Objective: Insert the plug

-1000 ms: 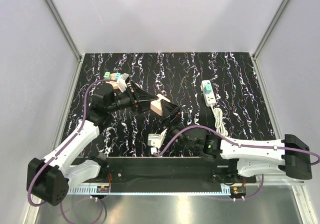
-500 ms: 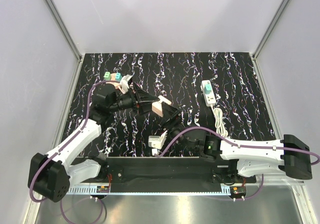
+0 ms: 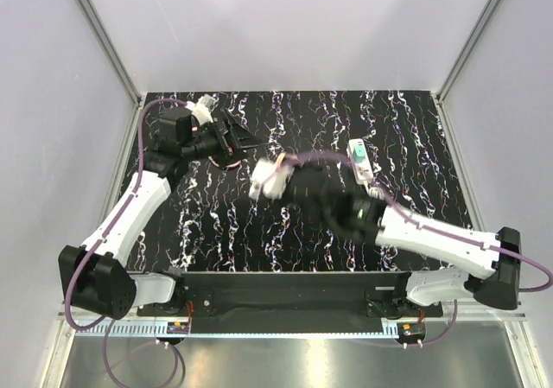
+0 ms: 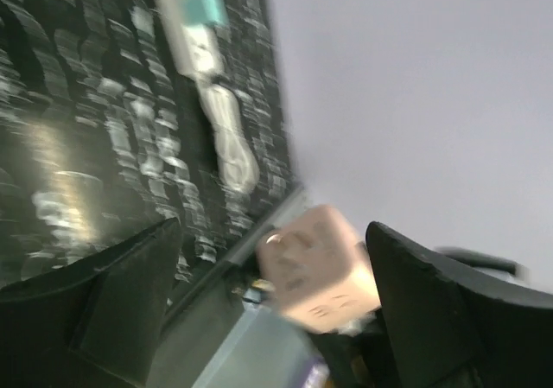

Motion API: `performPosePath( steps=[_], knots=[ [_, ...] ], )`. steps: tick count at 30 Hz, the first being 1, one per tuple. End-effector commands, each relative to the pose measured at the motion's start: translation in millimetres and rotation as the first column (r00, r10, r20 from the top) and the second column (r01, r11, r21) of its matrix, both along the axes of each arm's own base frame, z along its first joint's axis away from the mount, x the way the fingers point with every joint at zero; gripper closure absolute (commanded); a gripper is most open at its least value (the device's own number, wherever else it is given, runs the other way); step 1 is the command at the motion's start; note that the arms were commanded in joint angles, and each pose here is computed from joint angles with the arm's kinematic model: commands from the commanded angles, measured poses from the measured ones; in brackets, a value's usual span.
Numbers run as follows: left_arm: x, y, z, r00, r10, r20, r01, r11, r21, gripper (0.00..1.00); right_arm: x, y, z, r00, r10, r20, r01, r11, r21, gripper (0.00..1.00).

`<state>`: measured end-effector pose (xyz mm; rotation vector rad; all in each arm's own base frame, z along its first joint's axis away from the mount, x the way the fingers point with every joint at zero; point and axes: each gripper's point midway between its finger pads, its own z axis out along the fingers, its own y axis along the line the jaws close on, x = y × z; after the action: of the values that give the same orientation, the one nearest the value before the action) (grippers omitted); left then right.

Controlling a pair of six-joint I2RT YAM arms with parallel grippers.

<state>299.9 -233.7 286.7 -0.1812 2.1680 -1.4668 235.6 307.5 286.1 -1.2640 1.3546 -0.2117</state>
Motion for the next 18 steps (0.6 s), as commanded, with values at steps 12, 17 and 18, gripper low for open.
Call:
performPosePath(
  steps=[12,17,18],
  knots=[
    [16,132,-51,0.921,0.180,0.344,-0.376,0.638,0.672,0.01,55,-149,-43,0.171,-0.317,-0.933,0.747,0.659,-0.087,1.00],
    [9,132,-59,0.922,0.150,0.358,-0.366,0.642,0.673,0.01,65,-174,-76,-0.060,-0.311,-0.949,0.792,0.564,-0.235,1.00],
    [8,131,-63,0.925,0.144,0.353,-0.357,0.649,0.672,0.01,72,-186,-81,-0.103,-0.306,-0.946,0.816,0.519,-0.257,1.00]
  ],
)
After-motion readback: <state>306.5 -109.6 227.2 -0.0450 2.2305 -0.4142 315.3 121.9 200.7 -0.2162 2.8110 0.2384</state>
